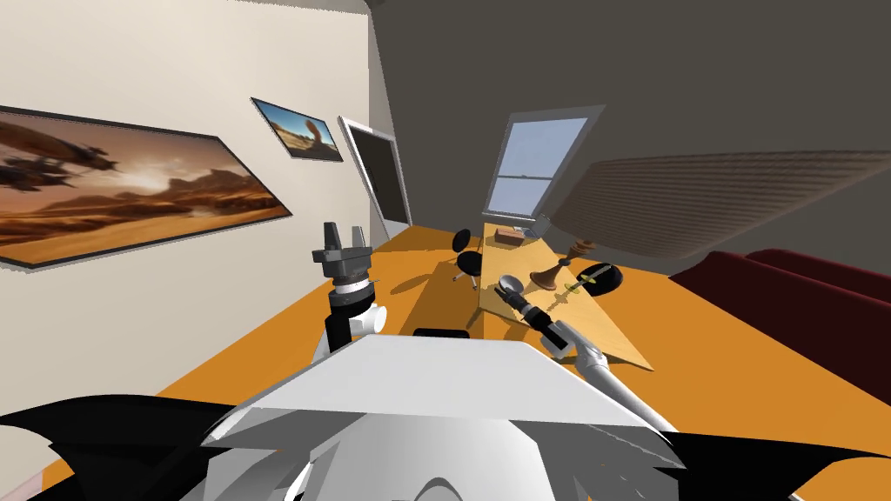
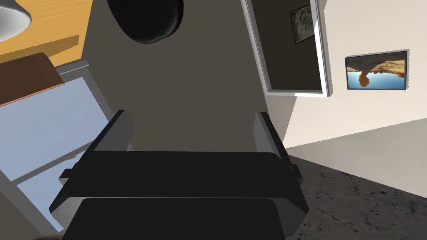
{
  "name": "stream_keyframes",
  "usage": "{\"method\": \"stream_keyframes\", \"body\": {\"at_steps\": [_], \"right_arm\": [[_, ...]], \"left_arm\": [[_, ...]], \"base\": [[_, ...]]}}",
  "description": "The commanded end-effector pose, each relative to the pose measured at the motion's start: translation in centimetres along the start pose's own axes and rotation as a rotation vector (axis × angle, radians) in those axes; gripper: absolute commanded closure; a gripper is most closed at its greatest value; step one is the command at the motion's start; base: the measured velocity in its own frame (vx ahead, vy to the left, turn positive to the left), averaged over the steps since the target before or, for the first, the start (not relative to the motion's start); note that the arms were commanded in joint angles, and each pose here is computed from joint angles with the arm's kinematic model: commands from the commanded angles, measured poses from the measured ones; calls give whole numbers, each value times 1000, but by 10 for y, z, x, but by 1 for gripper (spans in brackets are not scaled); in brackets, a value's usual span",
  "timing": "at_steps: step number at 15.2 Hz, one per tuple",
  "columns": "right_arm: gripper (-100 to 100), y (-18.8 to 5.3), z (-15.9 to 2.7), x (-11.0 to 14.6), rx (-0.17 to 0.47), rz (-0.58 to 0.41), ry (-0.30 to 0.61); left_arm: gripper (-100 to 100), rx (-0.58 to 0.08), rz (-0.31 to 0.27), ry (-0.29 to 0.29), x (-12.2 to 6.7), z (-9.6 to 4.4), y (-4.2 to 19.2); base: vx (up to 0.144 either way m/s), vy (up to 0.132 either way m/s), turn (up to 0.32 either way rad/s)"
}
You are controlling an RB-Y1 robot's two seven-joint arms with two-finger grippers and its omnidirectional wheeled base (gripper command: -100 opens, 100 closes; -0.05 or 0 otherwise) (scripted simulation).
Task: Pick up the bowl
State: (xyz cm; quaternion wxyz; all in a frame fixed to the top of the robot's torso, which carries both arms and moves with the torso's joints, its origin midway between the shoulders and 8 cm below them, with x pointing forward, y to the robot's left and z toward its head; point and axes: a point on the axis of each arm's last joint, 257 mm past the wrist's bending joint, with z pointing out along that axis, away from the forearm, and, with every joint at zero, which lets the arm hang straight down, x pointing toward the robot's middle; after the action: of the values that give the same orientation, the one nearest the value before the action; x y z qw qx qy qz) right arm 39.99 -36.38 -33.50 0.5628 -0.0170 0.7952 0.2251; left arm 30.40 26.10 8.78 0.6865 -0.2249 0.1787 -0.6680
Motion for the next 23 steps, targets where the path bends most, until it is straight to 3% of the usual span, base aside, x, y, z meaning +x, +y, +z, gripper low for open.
{"method": "stream_keyframes", "body": {"at_steps": [1, 2, 4, 5, 11, 19, 20, 21, 22, 23], "right_arm": [[-100, -17, -6, 11, 32, -15, 35], [-100, -27, -10, 17, 41, -71, 79], [-100, -40, -17, 26, 70, -63, 98], [-100, -51, -21, 31, 80, -116, 142], [-100, -121, -67, 68, 195, -236, 326], [-100, -166, -110, 88, 275, -298, 451], [-100, -181, -127, 94, 301, -328, 504], [-100, -182, -129, 94, 303, -327, 505], [-100, -194, -144, 99, 321, -356, 553], [-100, -197, -148, 100, 329, -353, 558]], "left_arm": [[0, 0, 0, 0, 0, 0, 0], [0, 0, 0, 0, 0, 0, 0], [0, 0, 0, 0, 0, 0, 0], [0, 0, 0, 0, 0, 0, 0], [0, 0, 0, 0, 0, 0, 0], [0, 0, 0, 0, 0, 0, 0], [0, 0, 0, 0, 0, 0, 0], [0, 0, 0, 0, 0, 0, 0], [0, 0, 0, 0, 0, 0, 0], [0, 0, 0, 0, 0, 0, 0]], "base": [[46, 51, 32], [48, 52, 121], [45, 46, 97], [51, 46, 129], [73, 63, 152], [55, 32, 89], [63, 27, 115], [72, 27, 113], [83, 36, 145], [77, 29, 121]]}}
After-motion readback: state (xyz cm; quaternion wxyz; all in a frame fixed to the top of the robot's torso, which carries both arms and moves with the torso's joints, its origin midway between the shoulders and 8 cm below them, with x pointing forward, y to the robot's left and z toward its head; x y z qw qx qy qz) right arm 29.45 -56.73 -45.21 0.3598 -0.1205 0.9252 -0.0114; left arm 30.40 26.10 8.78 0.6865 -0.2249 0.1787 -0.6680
